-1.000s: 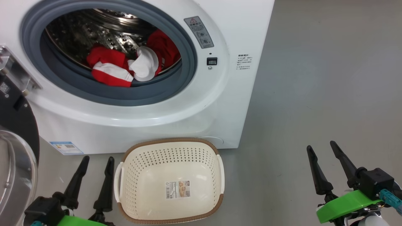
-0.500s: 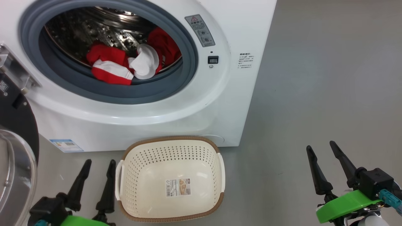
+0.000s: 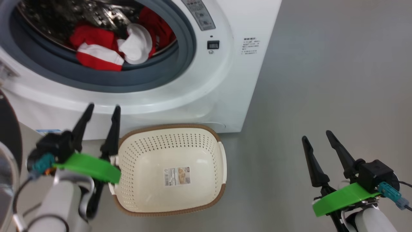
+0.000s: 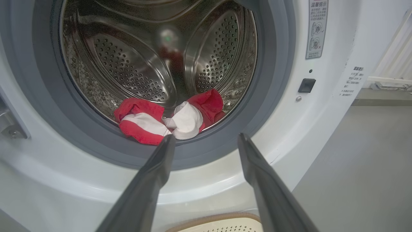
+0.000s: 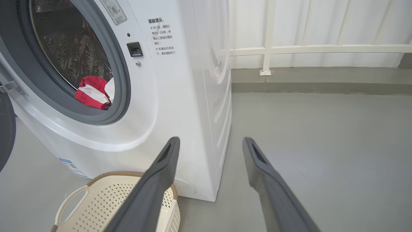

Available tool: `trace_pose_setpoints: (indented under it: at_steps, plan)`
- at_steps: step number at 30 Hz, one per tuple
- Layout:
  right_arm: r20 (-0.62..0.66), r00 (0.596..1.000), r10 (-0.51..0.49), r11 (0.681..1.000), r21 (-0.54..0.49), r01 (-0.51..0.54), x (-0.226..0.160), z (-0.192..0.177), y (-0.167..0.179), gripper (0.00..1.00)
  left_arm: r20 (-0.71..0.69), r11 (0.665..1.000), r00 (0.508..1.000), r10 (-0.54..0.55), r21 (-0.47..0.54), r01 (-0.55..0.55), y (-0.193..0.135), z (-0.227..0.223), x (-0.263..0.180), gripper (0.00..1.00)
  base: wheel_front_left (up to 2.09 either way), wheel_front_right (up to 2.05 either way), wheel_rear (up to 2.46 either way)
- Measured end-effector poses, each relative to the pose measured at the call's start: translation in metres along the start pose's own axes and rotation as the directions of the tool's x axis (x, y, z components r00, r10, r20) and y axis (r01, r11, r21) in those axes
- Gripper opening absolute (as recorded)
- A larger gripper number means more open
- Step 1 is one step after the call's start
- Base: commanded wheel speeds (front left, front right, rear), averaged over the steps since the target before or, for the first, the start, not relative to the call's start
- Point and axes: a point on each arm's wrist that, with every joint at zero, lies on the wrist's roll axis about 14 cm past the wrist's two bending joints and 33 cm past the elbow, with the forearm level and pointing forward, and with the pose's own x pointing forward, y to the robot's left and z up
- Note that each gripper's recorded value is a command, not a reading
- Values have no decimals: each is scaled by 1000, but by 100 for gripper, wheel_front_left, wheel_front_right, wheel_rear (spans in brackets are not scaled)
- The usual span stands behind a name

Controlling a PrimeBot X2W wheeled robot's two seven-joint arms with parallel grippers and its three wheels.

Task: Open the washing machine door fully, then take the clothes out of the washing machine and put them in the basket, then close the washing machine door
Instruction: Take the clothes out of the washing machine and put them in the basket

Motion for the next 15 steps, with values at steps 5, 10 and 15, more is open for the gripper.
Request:
trace_pose_setpoints:
  at_steps: [5, 10, 15]
  plan:
    - [-17, 1000, -1, 1000, 10, 2, 10, -8, 1, 100, -17, 998, 999, -45, 48, 46, -4, 1, 43, 100, 0, 0, 0]
    - [-32, 999, -20, 1000, 14, 20, 20, -16, -5, 100, -57, 994, 996, -70, 83, 75, -5, -8, 82, 100, 0, 0, 0]
    - [-50, 998, -39, 999, 24, 41, 30, -27, -11, 100, -97, 991, 992, -78, 103, 88, -2, -18, 121, 100, 0, 0, 0]
